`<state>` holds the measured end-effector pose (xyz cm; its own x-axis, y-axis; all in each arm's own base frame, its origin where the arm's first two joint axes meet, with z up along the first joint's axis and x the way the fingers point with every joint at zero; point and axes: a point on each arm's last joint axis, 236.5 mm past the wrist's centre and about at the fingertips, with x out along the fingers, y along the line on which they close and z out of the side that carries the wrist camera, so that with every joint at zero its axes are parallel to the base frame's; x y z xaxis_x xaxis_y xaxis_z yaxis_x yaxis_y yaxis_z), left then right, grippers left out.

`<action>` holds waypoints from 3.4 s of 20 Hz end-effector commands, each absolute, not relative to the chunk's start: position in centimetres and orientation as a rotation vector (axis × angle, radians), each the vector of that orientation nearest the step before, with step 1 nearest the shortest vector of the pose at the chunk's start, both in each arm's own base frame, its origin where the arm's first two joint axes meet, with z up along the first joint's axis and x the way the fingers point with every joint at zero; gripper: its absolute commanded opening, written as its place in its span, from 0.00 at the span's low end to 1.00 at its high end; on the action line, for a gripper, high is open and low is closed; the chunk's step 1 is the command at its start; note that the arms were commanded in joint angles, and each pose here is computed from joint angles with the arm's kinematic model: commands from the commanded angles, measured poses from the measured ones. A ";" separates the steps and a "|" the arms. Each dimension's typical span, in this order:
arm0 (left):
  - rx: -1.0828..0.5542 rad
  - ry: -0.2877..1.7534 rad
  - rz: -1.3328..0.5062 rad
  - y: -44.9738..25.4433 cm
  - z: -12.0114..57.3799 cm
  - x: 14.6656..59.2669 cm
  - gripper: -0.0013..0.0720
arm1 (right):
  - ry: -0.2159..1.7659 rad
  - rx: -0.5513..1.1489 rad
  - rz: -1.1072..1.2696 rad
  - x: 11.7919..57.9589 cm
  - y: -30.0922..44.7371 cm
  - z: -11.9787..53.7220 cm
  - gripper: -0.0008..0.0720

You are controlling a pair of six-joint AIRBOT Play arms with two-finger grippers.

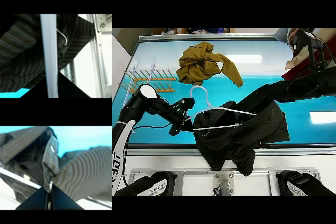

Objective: Fold the clothes and pants, and hang the long-sleeved shirts on hangers.

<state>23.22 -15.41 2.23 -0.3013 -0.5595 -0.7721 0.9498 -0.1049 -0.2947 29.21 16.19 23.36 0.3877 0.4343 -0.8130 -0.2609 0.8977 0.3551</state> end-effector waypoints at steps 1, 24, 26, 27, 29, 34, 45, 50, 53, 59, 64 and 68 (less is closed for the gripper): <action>0.589 0.945 -1.673 -15.6 2.1 23.2 0.04 | 1.020 0.271 0.570 29.7 19.4 25.4 0.04; 0.616 0.850 -1.635 -16.5 2.2 25.0 0.04 | 0.929 0.368 0.886 30.9 36.5 24.3 0.04; 0.616 0.851 -1.635 -16.5 2.2 25.0 0.04 | 0.950 0.372 0.884 30.9 37.0 23.6 0.04; 0.616 0.851 -1.635 -16.5 2.1 25.0 0.04 | 0.956 0.368 0.887 30.7 37.2 23.4 0.04; 0.616 0.851 -1.635 -16.5 2.1 25.0 0.04 | 0.961 0.365 0.887 30.7 37.2 23.2 0.04; 0.616 0.851 -1.635 -16.5 2.1 25.0 0.04 | 0.961 0.360 0.889 30.7 37.2 23.2 0.61; 0.613 0.855 -1.643 -16.5 2.2 24.8 0.04 | 1.020 0.265 0.820 30.7 32.5 22.2 0.66; 0.612 0.855 -1.643 -16.5 2.2 24.8 0.04 | 0.946 0.268 0.808 31.2 30.4 24.4 0.66; 0.612 0.856 -1.644 -16.5 2.2 24.8 0.04 | 0.912 0.234 0.858 30.7 30.5 25.2 0.66; 0.605 0.866 -1.662 -16.4 2.3 24.3 0.04 | 0.865 0.021 1.058 26.7 25.4 27.0 0.66; 0.604 0.867 -1.666 -16.4 2.3 24.2 0.04 | 0.748 0.004 1.057 24.7 18.2 28.7 0.66; 0.602 0.870 -1.672 -16.4 2.4 24.1 0.04 | 0.640 0.035 0.952 25.7 13.3 26.2 0.65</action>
<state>24.17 -16.43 2.36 -0.2625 -0.5904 -0.7632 0.9639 -0.1232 -0.2362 26.13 15.68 26.83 0.3518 0.7500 -0.5601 -0.7212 0.5986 0.3486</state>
